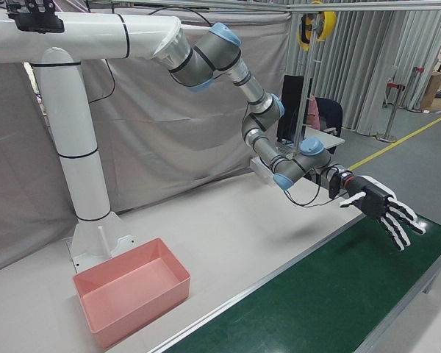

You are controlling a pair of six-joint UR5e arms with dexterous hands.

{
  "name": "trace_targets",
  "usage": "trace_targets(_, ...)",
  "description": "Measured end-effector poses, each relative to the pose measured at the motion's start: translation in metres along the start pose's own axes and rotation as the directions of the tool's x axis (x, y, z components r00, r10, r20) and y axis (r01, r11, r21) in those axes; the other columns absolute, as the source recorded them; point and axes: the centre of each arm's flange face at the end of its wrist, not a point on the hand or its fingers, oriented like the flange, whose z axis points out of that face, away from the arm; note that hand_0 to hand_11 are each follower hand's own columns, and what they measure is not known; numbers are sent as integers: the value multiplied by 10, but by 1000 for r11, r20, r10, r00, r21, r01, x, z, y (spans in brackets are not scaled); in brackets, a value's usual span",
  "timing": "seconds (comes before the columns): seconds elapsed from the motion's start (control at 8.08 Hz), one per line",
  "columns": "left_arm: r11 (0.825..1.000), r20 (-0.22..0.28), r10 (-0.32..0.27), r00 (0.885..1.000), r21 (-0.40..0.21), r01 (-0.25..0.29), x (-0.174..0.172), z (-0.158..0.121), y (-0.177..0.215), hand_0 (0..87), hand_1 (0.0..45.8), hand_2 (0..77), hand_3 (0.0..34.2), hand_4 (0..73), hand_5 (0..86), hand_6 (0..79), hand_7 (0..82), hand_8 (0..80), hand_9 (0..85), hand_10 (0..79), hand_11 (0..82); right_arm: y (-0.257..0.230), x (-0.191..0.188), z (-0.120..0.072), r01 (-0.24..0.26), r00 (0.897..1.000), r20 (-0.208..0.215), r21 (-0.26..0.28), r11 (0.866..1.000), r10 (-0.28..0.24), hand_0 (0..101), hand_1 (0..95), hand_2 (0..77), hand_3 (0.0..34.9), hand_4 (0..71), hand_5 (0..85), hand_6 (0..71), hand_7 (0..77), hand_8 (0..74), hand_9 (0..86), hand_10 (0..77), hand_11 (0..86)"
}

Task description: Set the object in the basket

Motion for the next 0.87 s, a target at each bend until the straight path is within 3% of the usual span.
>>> trace_targets(0.25,1000,-12,-5,1000,-7,5,0,4,1,615,153,0,193,71,169,5,60,93,114,44,93,0,0,0,0,1000,0,0,1000,0,1,0,5,0,0,0,0,5,0,0,0,0)
trace_targets(0.62,1000,-17,-6,1000,-21,6,1,7,5,602,169,0,181,71,169,5,65,87,114,44,93,0,0,0,0,1000,0,0,1000,0,1,0,5,0,0,0,0,5,0,0,0,0)
trace_targets(0.87,1000,-21,-7,1000,-31,6,2,7,6,588,147,0,194,55,180,5,65,98,114,44,76,0,0,0,-1,1000,0,1,1000,1,1,0,5,0,0,0,0,5,0,0,0,0)
